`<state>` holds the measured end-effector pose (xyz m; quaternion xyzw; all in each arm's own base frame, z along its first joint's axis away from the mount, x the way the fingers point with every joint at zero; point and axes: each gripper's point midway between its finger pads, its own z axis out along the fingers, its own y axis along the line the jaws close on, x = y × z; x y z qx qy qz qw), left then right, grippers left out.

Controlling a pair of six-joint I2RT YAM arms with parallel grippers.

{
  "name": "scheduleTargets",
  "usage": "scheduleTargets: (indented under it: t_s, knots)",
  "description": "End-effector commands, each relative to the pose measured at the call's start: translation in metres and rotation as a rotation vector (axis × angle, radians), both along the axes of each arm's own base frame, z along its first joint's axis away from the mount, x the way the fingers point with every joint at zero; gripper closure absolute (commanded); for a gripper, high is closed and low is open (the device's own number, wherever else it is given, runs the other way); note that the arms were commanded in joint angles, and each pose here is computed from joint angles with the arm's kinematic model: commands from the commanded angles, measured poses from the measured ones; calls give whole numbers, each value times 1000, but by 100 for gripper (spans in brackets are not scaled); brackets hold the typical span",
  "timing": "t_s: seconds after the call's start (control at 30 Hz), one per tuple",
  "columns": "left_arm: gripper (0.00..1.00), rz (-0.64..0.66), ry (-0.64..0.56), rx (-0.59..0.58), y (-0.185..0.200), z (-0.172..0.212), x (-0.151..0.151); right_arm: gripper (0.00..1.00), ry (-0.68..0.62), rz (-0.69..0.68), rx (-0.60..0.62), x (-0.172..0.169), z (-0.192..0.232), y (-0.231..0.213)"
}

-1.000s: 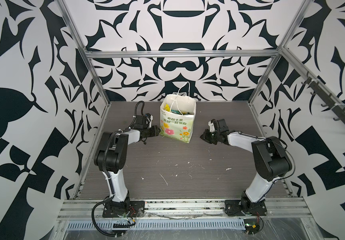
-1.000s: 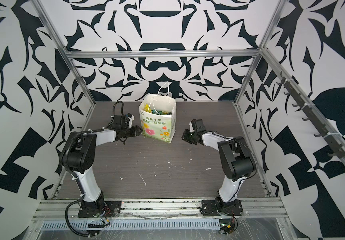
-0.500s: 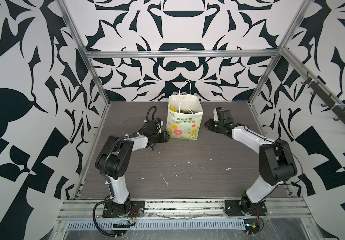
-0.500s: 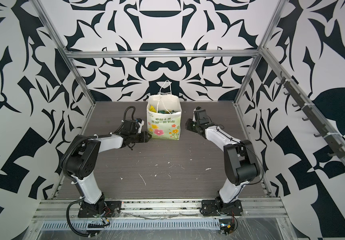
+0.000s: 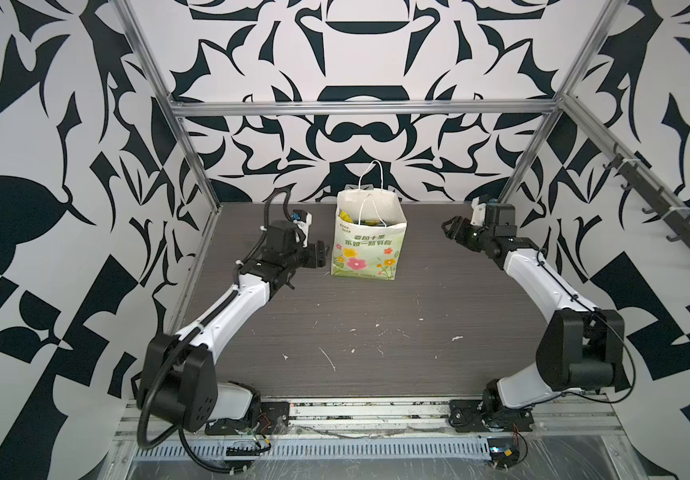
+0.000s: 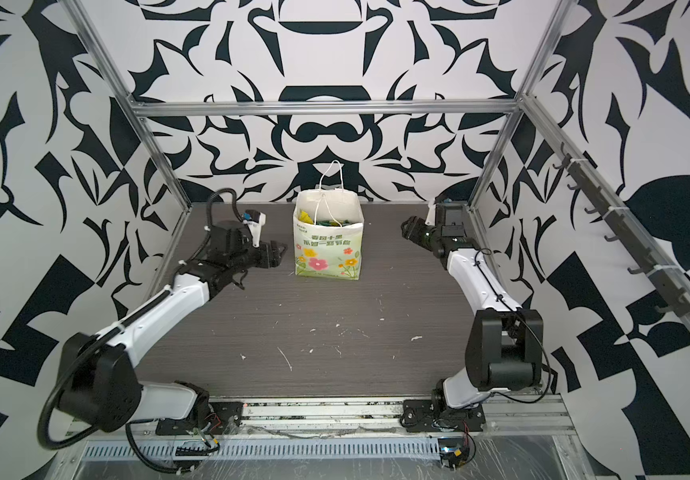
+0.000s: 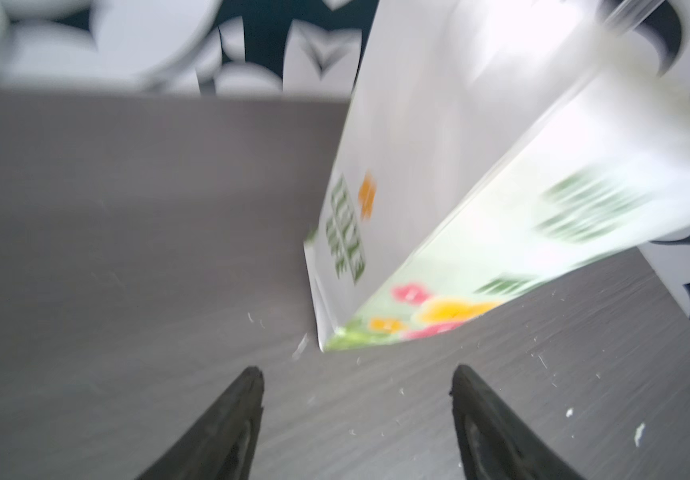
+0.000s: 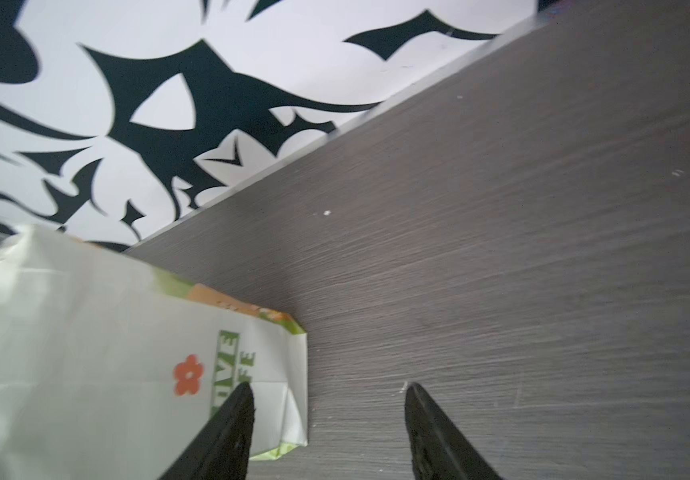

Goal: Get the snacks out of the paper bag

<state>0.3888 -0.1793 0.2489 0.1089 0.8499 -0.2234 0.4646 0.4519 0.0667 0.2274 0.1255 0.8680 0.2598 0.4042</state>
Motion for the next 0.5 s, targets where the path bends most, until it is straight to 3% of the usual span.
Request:
scheduleTargets:
  t_s: [0.0, 0.1, 0.2, 0.43, 0.47]
  knots:
    - [19, -82, -58, 60, -2, 54, 2, 38, -91, 146, -9, -5, 52, 36]
    - [16, -142, -42, 106, -14, 83, 20, 38, -89, 189, -90, -2, 62, 60]
    - [16, -161, -39, 118, -25, 91, 47, 38, -93, 233, -81, 6, 77, 84]
    - [16, -222, 63, 154, -51, 57, 98, 38, -36, 303, -123, 26, 80, 129]
    - [12, -229, 68, 165, -53, 49, 105, 38, -21, 294, -141, 30, 76, 130]
